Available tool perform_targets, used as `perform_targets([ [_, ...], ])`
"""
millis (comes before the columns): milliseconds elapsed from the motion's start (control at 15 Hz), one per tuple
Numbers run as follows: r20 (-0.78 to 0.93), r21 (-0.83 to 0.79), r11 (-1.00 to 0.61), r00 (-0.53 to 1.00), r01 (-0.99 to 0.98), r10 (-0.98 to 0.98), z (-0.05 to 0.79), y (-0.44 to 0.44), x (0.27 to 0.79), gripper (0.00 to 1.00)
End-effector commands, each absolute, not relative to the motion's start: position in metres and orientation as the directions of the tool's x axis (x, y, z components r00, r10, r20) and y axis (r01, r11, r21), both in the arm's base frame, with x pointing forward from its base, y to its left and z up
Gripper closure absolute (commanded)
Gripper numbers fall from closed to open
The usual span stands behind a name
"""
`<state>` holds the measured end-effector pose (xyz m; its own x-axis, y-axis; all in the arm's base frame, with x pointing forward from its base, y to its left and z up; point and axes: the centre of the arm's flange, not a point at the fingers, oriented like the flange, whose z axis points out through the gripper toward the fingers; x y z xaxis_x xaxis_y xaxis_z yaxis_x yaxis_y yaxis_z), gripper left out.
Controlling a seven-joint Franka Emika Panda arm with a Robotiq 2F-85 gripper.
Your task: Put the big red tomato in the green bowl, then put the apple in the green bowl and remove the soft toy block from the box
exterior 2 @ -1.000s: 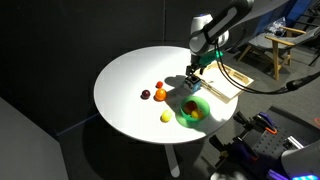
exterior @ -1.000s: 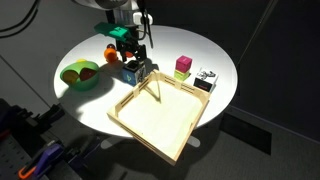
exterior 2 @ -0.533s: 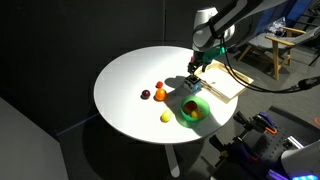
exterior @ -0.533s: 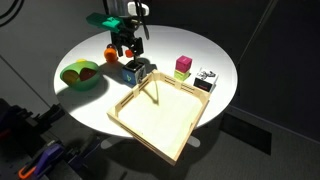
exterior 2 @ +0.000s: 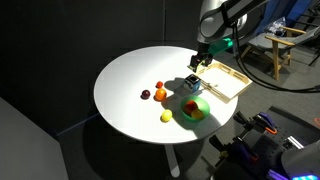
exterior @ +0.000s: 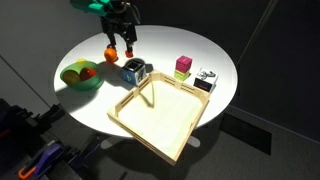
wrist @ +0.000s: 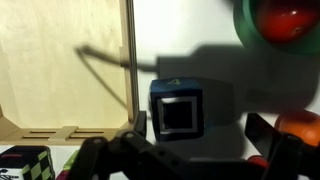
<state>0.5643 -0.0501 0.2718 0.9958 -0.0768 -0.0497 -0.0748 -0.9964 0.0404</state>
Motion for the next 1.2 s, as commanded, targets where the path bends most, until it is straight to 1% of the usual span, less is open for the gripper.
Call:
perform_targets([
  [0,-0.049,0.043,-0.996,0.995,-0.081,-0.083,0.299,-0.042,0.533,0.0],
  [600,-0.188,0.055,-0.994,0.977,-0.09,-0.099,0.325,-0.04,0.479,0.0],
  [733,-0.187,0.051,-0.995,0.978,-0.085,-0.094,0.329,-0.039,0.467,0.0],
  [1067,-0.118,0.045,-0.996,0.989,-0.079,-0.084,0.339,-0.038,0.448,0.0],
  [1133,-0.157,0.027,-0.997,0.984,-0.078,-0.081,0.33,-0.039,0.465,0.0],
])
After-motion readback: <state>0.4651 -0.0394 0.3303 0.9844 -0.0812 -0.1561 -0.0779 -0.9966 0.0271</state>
